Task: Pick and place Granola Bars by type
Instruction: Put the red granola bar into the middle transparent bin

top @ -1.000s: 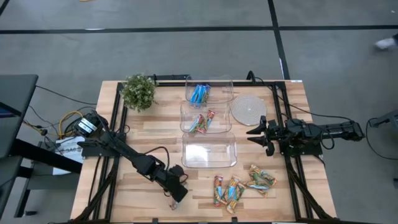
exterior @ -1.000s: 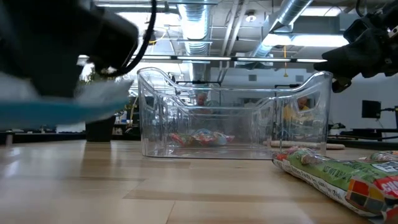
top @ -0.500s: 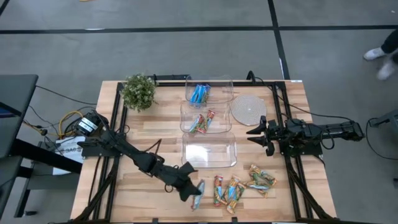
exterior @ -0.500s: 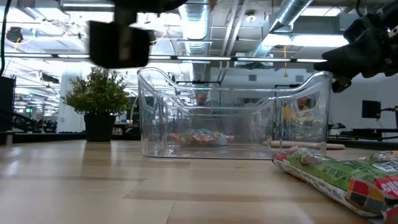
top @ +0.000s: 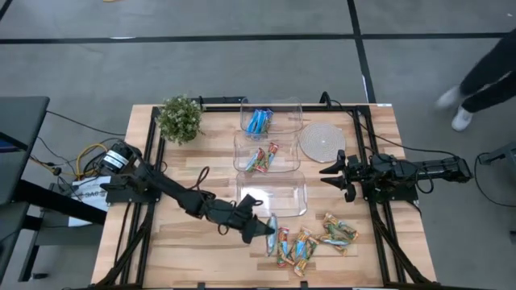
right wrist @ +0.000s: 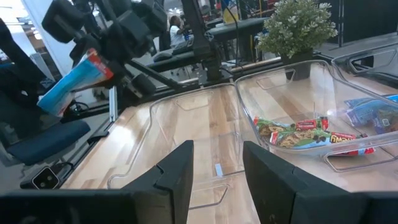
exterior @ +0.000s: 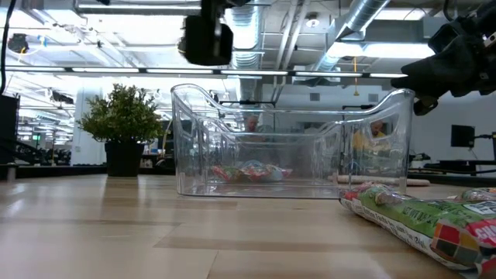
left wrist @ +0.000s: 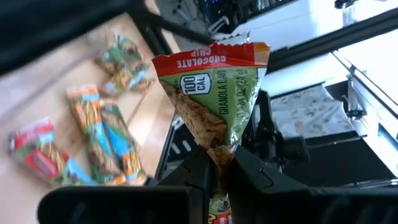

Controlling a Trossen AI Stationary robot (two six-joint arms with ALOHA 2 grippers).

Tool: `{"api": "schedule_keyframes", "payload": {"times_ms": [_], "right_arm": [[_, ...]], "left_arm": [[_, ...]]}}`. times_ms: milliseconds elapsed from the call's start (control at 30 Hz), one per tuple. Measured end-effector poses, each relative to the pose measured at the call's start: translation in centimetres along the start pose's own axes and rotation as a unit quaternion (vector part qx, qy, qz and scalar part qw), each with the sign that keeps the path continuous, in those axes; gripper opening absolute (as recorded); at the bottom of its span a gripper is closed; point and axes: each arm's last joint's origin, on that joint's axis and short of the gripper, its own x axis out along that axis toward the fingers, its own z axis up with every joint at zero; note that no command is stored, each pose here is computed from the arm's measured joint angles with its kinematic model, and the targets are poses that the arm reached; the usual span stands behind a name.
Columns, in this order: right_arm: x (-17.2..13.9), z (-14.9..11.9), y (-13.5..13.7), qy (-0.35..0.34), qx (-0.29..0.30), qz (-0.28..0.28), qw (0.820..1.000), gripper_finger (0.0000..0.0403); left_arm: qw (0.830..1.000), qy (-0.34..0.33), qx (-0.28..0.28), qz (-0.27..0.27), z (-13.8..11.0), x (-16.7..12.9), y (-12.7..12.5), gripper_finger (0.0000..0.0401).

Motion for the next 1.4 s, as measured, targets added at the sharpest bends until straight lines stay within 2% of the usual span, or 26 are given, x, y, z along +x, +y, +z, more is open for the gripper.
{"api": "schedule_keyframes", "payload": {"times_ms": [200,400,633,833,1100,1267,1400], "right_arm": [[0.0,0.0,0.0,0.000,0.000,0.000,1.000,0.0133],[0.0,0.0,0.0,0.000,0.000,0.000,1.000,0.0134],[0.0,0.0,0.0,0.000,0.000,0.000,1.000,0.0134],[0.0,0.0,0.0,0.000,0.000,0.000,1.000,0.0133],[0.0,0.0,0.0,0.000,0.000,0.000,1.000,0.0134],[0.0,0.0,0.0,0.000,0.000,0.000,1.000,0.0133],[0.0,0.0,0.0,0.000,0.000,0.000,1.000,0.0134]], "left_arm": [[1.000,-0.011,0.026,-0.012,3.3,0.5,0.4,0.0027],[0.998,-0.050,0.044,-0.016,8.3,0.5,1.9,0.0027],[0.995,-0.063,0.074,-0.020,14.6,-0.7,4.4,0.0027],[0.994,-0.082,0.071,-0.009,18.5,-2.2,6.3,0.0027],[0.994,-0.090,0.067,0.008,20.2,-3.1,7.4,0.0027],[0.992,-0.090,0.074,0.050,20.5,-3.3,8.3,0.0027],[0.987,-0.092,0.074,0.112,20.5,-3.6,9.4,0.0027]]}}
